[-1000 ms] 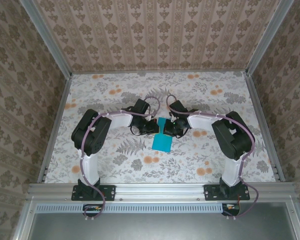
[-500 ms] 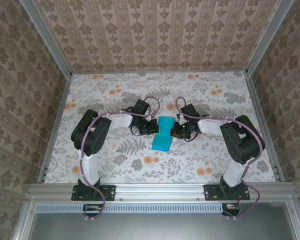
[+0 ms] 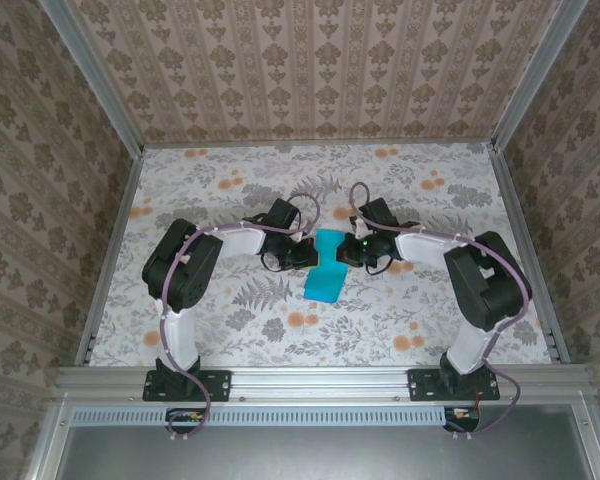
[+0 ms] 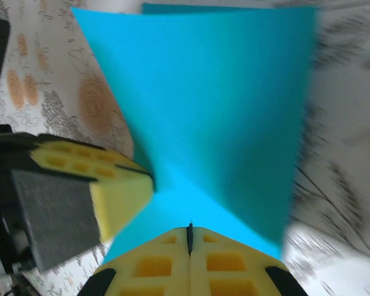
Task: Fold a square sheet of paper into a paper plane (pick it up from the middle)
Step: Fold the square sheet of paper in half at the center of the table.
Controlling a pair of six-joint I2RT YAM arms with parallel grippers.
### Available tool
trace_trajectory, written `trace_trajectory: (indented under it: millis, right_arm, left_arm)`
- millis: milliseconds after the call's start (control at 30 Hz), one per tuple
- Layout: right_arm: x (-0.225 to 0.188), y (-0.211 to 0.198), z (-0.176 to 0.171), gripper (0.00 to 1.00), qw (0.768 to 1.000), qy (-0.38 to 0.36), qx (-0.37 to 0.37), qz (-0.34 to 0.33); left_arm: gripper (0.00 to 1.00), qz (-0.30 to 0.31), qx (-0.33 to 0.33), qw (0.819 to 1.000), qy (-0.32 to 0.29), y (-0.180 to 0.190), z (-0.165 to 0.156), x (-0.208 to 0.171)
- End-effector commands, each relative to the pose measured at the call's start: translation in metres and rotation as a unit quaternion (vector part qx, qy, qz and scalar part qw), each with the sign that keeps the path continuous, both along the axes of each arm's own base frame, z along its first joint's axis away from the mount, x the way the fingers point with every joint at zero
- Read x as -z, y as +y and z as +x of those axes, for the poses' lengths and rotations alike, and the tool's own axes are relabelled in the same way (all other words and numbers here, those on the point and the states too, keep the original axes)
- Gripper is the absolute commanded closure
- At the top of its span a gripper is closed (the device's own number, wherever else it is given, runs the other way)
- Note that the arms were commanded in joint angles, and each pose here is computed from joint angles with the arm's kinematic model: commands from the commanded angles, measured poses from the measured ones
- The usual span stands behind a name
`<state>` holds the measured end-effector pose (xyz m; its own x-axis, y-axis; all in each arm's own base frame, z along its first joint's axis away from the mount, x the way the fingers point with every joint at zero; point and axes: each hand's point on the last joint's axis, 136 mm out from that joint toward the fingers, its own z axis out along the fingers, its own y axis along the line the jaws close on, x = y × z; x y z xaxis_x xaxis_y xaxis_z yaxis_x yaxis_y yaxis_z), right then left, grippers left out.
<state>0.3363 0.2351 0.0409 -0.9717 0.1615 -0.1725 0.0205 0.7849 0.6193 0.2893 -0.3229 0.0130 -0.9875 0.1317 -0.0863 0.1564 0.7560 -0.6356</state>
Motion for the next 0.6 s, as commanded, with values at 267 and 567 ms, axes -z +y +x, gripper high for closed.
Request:
trace_trajectory:
  millis: [267,567]
  right_arm:
    - [0.041,-0.007,-0.010,1.00,0.999,0.040,-0.009,0.005]
    - [0.039,-0.063,-0.016,1.00,0.999,0.033,0.035,-0.016]
  left_arm:
    - [1.00,0.224,-0.033,0.967,0.113,0.088,-0.060,0.091]
    - [1.00,0.235,-0.039,0.964,0.115,0.094,-0.064,0.093]
